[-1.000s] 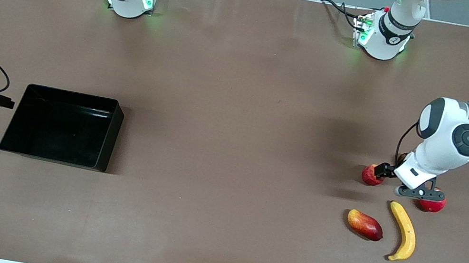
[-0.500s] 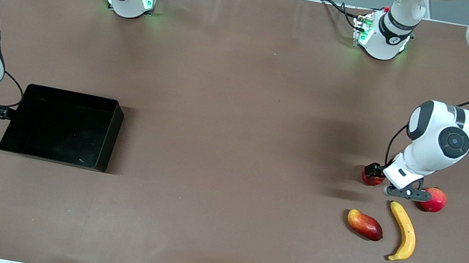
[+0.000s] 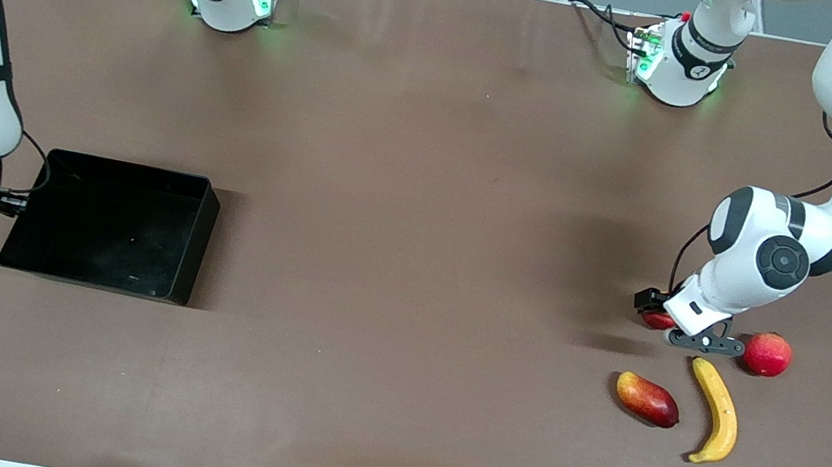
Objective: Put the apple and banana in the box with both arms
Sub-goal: 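Close the left gripper on the apple while the right gripper nears the box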
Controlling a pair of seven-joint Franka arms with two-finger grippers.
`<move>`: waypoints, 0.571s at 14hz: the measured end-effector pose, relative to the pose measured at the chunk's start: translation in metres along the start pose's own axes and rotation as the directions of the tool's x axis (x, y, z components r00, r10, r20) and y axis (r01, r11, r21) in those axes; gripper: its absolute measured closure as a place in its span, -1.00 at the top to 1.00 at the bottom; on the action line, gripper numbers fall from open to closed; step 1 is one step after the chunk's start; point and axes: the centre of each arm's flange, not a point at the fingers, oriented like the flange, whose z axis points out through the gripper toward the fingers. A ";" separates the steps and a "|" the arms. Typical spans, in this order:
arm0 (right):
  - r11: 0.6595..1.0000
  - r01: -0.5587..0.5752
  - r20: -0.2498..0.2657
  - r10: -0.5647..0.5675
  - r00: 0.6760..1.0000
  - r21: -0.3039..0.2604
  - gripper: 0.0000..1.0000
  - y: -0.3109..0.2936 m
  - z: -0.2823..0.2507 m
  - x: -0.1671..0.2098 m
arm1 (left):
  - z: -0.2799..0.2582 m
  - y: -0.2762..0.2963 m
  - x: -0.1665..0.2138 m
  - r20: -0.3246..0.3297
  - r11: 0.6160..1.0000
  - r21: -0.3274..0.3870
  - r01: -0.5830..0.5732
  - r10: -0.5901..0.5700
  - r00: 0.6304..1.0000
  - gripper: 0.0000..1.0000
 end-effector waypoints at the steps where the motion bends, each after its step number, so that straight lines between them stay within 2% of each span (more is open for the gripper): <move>1: 1.000 0.014 0.000 -0.014 1.000 0.000 -0.55 -0.001 0.000 0.000 | 0.000 0.000 0.000 -0.001 1.000 0.000 -0.001 0.001 1.000 0.53; 2: 1.000 0.030 -0.001 -0.030 1.000 0.000 -0.75 -0.001 0.000 0.000 | -0.001 0.001 0.001 -0.002 1.000 0.000 -0.001 0.001 1.000 0.43; 3: 0.999 0.032 -0.003 -0.032 0.999 0.000 -0.89 0.000 -0.002 0.001 | -0.001 0.001 0.001 -0.003 1.000 0.000 -0.001 0.001 1.000 0.43; 5: 0.999 0.048 0.036 -0.048 0.998 0.015 -0.89 -0.002 -0.007 0.000 | -0.006 0.000 0.003 -0.009 1.000 0.001 -0.001 0.001 1.000 0.43; 8: 0.997 0.025 0.156 -0.037 0.987 0.079 -0.89 -0.014 -0.041 0.005 | -0.043 0.000 0.011 -0.005 1.000 0.018 0.000 0.000 1.000 0.43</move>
